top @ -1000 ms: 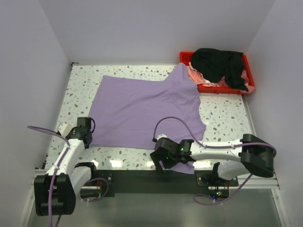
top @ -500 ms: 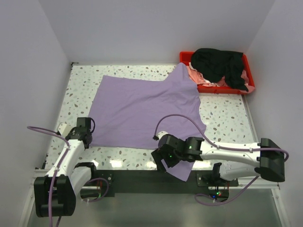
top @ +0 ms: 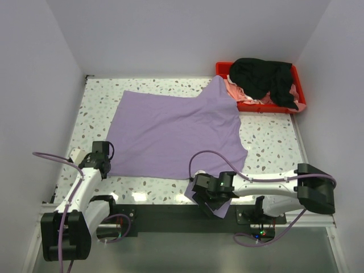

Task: Fold and stack the t-shirts
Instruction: Fold the tshirt

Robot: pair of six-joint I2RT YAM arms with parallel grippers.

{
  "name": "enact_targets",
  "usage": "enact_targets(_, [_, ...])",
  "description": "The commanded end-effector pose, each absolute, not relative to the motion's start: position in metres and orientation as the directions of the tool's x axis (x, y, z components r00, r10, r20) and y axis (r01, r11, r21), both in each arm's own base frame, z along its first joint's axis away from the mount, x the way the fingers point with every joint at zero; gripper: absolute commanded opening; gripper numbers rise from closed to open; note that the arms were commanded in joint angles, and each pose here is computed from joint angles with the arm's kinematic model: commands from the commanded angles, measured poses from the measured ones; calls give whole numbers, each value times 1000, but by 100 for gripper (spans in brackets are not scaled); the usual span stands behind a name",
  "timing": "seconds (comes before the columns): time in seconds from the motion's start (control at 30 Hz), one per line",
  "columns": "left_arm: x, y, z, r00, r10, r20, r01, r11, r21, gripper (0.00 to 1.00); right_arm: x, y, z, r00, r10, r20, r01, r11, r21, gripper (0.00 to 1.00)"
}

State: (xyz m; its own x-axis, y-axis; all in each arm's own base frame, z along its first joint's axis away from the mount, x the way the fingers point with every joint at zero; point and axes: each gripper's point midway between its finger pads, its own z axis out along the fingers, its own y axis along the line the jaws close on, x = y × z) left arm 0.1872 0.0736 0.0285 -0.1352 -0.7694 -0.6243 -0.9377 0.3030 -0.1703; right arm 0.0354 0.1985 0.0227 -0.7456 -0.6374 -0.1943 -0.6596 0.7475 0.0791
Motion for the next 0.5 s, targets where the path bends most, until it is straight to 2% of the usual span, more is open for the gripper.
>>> enact_targets(0.0, [189,77,32,-100,-767,-634,-941,280,-189,0,40,195,11,-721,-664,-195,-682,731,32,71])
enact_targets(0.1, [187,77,31,-93,-772,-629,-944,268,-190,0,39,195,2,-718,-671,-183,-686,727,26,69])
enact_targets(0.2, [187,77,31,-95,-773,-627,-945,267,-187,0,44,191,-3,-729,-659,-185,-669,743,-15,60])
enact_targets(0.3, [187,77,31,-93,-772,-628,-946,266,-186,0,47,187,-2,-739,-647,-185,-652,757,-43,44])
enact_targets(0.33, [187,77,32,-90,-773,-627,-947,262,-187,0,47,190,3,-740,-643,-197,-651,758,-31,34])
enact_targets(0.4, [183,77,31,-85,-779,-621,-952,246,-179,0,45,189,10,-741,-640,-201,-651,759,-17,24])
enact_targets(0.43, [181,77,32,-78,-781,-620,-956,235,-175,0,45,193,19,-741,-632,-227,-650,760,8,13])
enact_targets(0.47, [171,77,31,-52,-792,-609,-968,189,-162,0,41,194,22,-741,-633,-224,-654,756,31,8])
